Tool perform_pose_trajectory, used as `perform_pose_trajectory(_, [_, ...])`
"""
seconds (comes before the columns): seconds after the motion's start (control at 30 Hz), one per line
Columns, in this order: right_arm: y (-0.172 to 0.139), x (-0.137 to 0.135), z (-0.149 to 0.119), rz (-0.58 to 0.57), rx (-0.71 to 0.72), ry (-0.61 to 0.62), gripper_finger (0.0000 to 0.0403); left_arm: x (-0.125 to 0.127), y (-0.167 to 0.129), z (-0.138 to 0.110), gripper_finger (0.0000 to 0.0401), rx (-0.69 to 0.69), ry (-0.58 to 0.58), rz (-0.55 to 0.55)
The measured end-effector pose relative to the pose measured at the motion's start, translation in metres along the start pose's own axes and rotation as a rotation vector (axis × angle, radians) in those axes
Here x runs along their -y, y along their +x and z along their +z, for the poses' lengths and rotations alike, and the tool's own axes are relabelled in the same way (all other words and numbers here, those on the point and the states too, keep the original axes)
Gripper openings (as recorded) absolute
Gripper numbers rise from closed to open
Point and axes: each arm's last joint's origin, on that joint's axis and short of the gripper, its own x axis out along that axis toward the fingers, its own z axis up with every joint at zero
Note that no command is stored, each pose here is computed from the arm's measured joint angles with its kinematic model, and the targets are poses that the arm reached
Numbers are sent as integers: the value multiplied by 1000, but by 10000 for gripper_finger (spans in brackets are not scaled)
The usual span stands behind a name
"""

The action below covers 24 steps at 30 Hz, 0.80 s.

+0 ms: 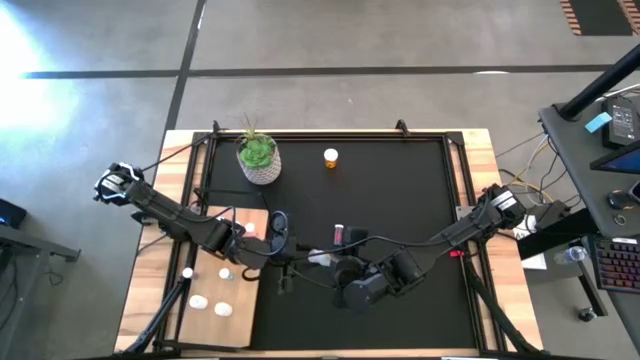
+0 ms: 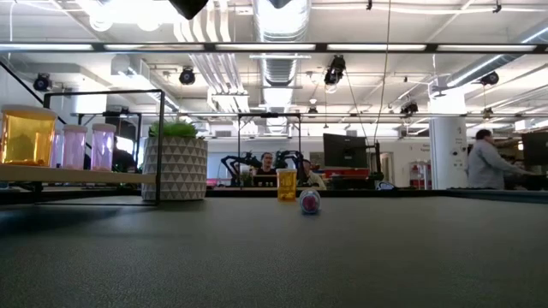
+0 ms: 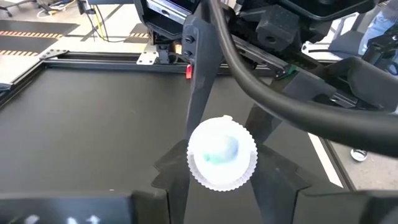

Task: Pick and place medicine bottles onto shelf by color
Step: Put the white plastic pill bottle on the shelf aligned with the other white pill bottles

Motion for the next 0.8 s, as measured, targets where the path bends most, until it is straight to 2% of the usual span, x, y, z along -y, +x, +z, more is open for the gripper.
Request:
perform_pose_trajectory(0.13, [0, 0, 0, 3, 0, 13, 162, 0, 0, 0, 126, 0, -1, -4])
perform_pose_trajectory(0.23, [1, 0, 1, 6, 1, 76, 172, 0, 0, 0, 127, -2, 0, -9])
perform_pose_trajectory(0.5, [-3, 3, 1, 33, -14, 163, 216, 0, 0, 0, 127, -2, -13, -11])
perform_pose_trajectory(0.63, [-18, 15, 2, 55, -46, 223, 246, 0, 0, 0, 127, -3, -34, -11])
perform_pose_trajectory(0.8, [-51, 42, 6, 110, -84, 288, 276, 0, 0, -2, 127, -20, -83, -9])
